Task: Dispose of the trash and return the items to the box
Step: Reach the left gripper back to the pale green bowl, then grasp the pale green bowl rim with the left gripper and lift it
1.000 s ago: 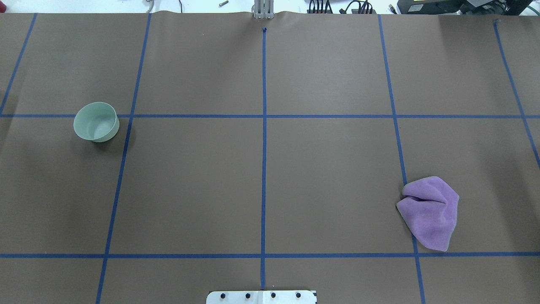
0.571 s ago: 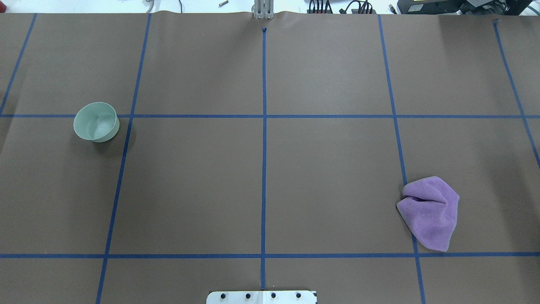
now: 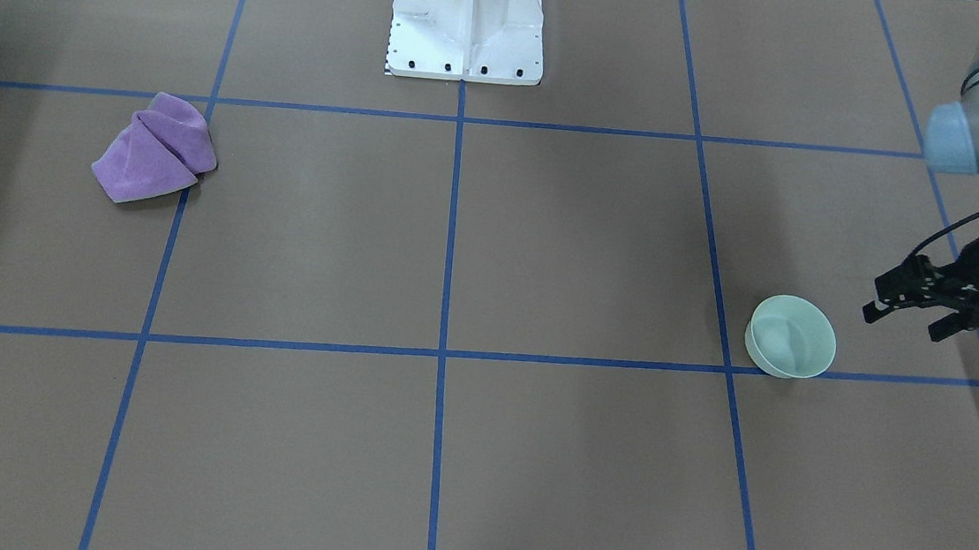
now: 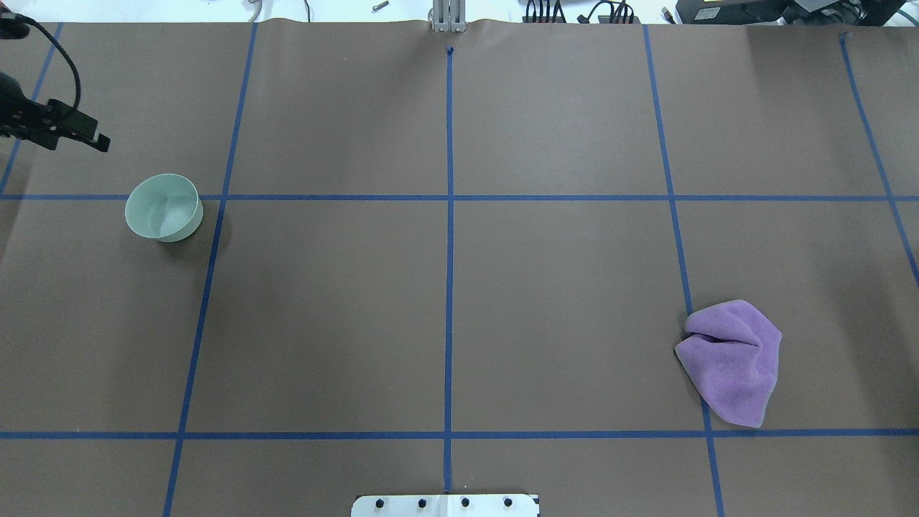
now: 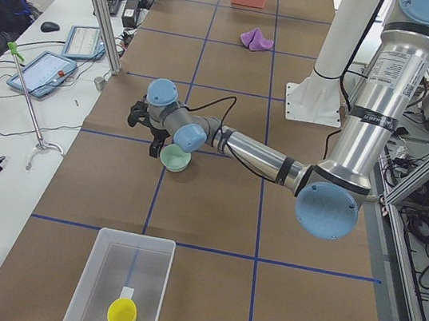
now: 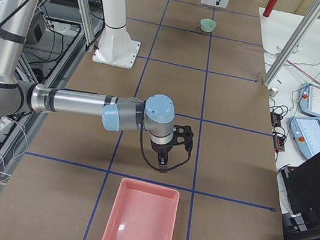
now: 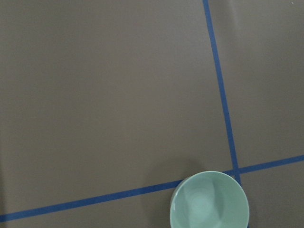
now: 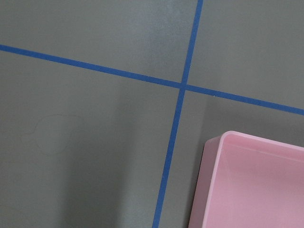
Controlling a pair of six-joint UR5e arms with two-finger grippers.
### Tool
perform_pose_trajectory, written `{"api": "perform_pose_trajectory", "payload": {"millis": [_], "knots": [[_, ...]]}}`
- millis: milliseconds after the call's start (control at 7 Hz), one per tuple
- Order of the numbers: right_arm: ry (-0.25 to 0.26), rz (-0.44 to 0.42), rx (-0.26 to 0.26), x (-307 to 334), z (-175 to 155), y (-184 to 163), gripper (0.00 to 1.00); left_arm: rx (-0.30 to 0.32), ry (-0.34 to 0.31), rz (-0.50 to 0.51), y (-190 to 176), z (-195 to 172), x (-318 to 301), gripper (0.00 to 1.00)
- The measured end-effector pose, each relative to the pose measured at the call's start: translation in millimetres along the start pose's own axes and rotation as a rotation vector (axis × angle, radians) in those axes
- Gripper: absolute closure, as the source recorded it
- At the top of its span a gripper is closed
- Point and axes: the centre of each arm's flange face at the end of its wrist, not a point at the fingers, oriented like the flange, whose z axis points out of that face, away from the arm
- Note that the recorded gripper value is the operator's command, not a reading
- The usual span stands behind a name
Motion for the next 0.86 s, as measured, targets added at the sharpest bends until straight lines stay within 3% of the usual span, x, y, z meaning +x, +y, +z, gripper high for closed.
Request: {"api": "perform_pose_trajectory", "payload": {"millis": [571,857], "knots": [[0.000,0.001,-0.001,0,0,0,0.00,0.016,-0.080,0.055,29,81,0,0.05],[0.000,-0.001,-0.001,0,0,0,0.00,0.008,-0.075,0.074,36,107,-4,0.61]]}}
